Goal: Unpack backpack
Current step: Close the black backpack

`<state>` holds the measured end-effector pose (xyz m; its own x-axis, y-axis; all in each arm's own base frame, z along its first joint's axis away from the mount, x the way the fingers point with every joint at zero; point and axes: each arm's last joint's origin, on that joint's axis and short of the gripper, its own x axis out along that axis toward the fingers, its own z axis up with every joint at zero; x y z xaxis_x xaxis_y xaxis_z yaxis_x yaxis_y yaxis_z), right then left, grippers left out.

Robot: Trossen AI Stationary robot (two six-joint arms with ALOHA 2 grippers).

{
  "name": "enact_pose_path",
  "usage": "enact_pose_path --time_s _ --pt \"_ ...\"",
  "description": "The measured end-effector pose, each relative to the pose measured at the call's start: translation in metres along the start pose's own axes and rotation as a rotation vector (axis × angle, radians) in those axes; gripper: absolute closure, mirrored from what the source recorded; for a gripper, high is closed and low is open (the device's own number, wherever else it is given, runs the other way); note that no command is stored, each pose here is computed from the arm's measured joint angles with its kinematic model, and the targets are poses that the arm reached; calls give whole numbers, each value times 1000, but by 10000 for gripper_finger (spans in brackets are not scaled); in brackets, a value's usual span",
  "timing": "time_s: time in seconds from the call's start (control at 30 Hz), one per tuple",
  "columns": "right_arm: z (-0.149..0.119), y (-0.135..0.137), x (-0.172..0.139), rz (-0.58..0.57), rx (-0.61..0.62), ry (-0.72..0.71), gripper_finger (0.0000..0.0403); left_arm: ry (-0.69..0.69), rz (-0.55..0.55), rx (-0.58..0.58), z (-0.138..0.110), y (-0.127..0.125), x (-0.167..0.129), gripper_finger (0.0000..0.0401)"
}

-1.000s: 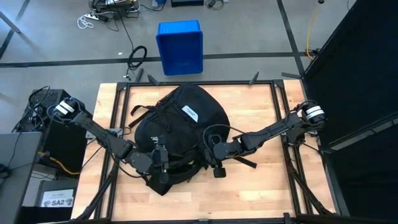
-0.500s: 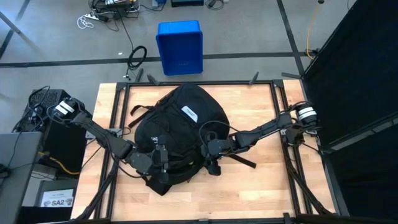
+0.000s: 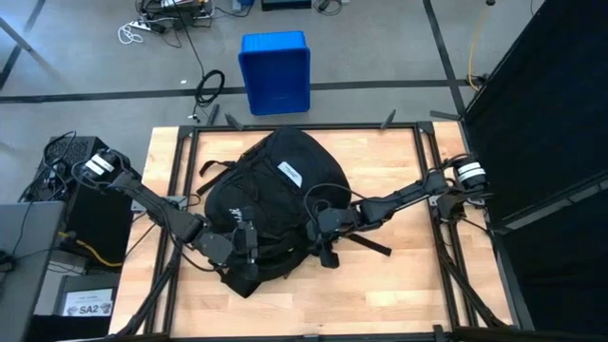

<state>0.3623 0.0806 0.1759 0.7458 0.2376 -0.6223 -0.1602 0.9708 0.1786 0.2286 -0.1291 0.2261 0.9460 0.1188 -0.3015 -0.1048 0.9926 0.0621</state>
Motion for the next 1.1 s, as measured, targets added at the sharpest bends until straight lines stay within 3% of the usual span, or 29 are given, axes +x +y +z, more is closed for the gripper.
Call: enact_pose_path --time_s 0.23,0.5,0.9,1.1 --pt "18 5 -25 -23 -24 -85 401 2 -6 1 0 0 0 341" --pt "31 11 -70 -138 -67 -115 403 4 -101 -10 1 -3 0 341" --pt "19 -12 -94 -438 -43 46 403 -120 -203 91 3 -15 16 341" --pt "13 -32 -96 -535 -4 126 403 -95 -211 93 -6 -15 29 341"
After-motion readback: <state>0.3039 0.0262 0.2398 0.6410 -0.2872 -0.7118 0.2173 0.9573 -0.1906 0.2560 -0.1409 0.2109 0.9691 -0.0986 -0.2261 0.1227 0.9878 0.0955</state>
